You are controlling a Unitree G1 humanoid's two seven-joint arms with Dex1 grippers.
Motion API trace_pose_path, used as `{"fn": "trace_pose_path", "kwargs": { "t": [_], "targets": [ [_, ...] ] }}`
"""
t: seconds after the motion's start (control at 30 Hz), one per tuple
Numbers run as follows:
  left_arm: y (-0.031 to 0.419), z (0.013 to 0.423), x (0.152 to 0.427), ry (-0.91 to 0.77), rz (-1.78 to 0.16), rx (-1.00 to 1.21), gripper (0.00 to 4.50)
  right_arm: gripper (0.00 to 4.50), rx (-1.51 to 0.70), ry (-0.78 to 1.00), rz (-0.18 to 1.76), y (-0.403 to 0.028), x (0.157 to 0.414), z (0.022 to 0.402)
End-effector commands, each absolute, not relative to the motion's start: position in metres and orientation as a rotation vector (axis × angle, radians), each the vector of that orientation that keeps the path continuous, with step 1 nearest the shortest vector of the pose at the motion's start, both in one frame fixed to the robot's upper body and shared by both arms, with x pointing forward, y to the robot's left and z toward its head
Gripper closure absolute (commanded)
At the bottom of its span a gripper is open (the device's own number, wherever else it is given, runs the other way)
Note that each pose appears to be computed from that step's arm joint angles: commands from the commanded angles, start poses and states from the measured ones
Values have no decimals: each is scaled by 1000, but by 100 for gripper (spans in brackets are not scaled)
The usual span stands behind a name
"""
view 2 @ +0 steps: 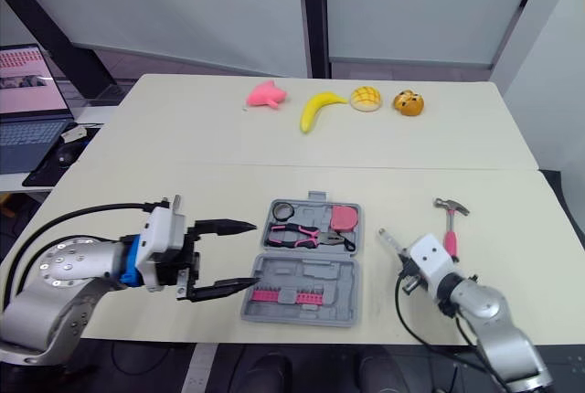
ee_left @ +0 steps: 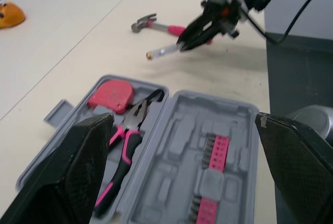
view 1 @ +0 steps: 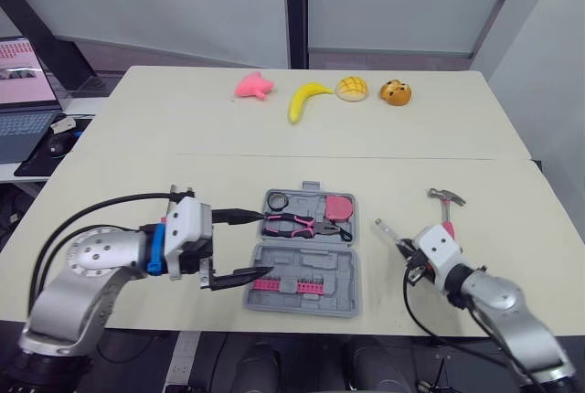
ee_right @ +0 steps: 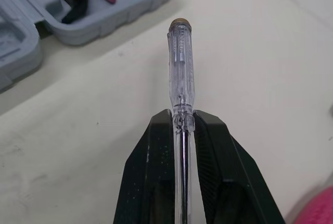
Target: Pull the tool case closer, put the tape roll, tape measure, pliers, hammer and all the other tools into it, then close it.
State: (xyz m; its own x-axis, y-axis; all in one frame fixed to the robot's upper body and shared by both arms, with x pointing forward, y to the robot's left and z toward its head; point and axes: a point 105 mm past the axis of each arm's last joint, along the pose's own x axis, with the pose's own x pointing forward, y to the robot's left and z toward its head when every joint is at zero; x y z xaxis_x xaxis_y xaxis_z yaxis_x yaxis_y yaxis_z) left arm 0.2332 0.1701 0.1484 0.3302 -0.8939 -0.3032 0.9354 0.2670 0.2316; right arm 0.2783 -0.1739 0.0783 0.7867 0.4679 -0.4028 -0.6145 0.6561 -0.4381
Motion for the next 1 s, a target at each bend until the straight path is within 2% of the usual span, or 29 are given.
{"fn": "trace_pose_path", "kwargs": {
  "t": [0.03,0.23,0.37,0.6,1.0],
  "targets": [
    [189,152,232,141,-1202,479,0,420,-675,183,783,-145,274,116],
    [210,145,231,206,-1162,551,0,420,-757,306,1023,-113,256,116],
    [220,143,227,228,-1137,555,0,420,-753,307,1132,-75,259,115],
    [222,140,224,251,-1142,573,0,420,-785,360,1265,-37,259,95],
    [221,140,224,256,-1140,558,0,420,-807,325,1301,6,283,79]
  ]
}}
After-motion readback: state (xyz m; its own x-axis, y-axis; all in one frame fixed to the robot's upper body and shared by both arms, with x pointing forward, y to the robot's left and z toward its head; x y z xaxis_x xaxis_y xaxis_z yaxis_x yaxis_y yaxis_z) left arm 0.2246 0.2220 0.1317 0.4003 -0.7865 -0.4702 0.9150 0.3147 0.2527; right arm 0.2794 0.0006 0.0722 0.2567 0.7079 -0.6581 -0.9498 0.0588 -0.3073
